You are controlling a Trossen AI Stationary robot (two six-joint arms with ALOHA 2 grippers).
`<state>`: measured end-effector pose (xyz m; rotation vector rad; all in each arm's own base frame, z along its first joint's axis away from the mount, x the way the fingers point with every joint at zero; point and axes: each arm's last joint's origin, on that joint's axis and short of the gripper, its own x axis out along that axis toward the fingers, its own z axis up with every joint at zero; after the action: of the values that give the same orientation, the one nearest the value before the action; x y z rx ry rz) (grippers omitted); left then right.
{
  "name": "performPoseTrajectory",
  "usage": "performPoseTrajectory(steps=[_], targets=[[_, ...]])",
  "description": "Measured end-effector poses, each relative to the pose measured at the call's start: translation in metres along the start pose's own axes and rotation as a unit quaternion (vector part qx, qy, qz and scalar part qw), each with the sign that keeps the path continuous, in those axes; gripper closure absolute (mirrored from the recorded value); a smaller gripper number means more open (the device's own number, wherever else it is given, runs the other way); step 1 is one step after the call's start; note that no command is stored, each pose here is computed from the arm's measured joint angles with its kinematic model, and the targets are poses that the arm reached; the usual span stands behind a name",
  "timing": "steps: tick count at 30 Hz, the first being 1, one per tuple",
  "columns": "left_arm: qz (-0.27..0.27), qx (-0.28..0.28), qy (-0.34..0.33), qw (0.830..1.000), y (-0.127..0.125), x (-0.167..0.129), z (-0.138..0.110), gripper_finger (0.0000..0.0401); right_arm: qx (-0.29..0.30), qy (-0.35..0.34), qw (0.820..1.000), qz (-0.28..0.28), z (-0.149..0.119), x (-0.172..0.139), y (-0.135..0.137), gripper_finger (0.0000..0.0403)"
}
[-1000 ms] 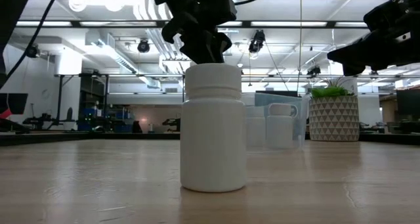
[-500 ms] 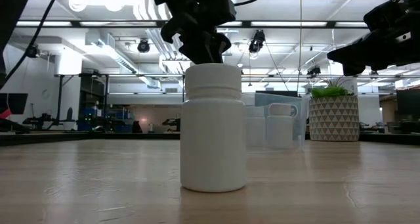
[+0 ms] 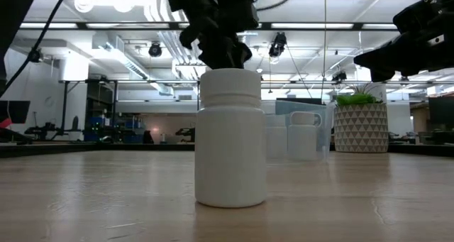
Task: Pick and place pill bottles into a basket
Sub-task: Put the white pill bottle into the transparent bin
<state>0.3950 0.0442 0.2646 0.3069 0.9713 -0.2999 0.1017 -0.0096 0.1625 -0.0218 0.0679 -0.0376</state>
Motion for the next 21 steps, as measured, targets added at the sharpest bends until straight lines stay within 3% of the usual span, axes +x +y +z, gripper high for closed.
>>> performPoseTrajectory(steps=[9,21], targets=[[-0.025,-0.007,0.034,0.999,0.001,0.031,-0.008,0.0260,0.000,0.000,1.000,0.001,0.000,0.000,0.000,0.0394],[-0.030,-0.018,0.038,0.999,0.000,0.042,-0.008,0.0260,0.001,0.000,1.000,0.001,0.000,0.000,0.000,0.0394]])
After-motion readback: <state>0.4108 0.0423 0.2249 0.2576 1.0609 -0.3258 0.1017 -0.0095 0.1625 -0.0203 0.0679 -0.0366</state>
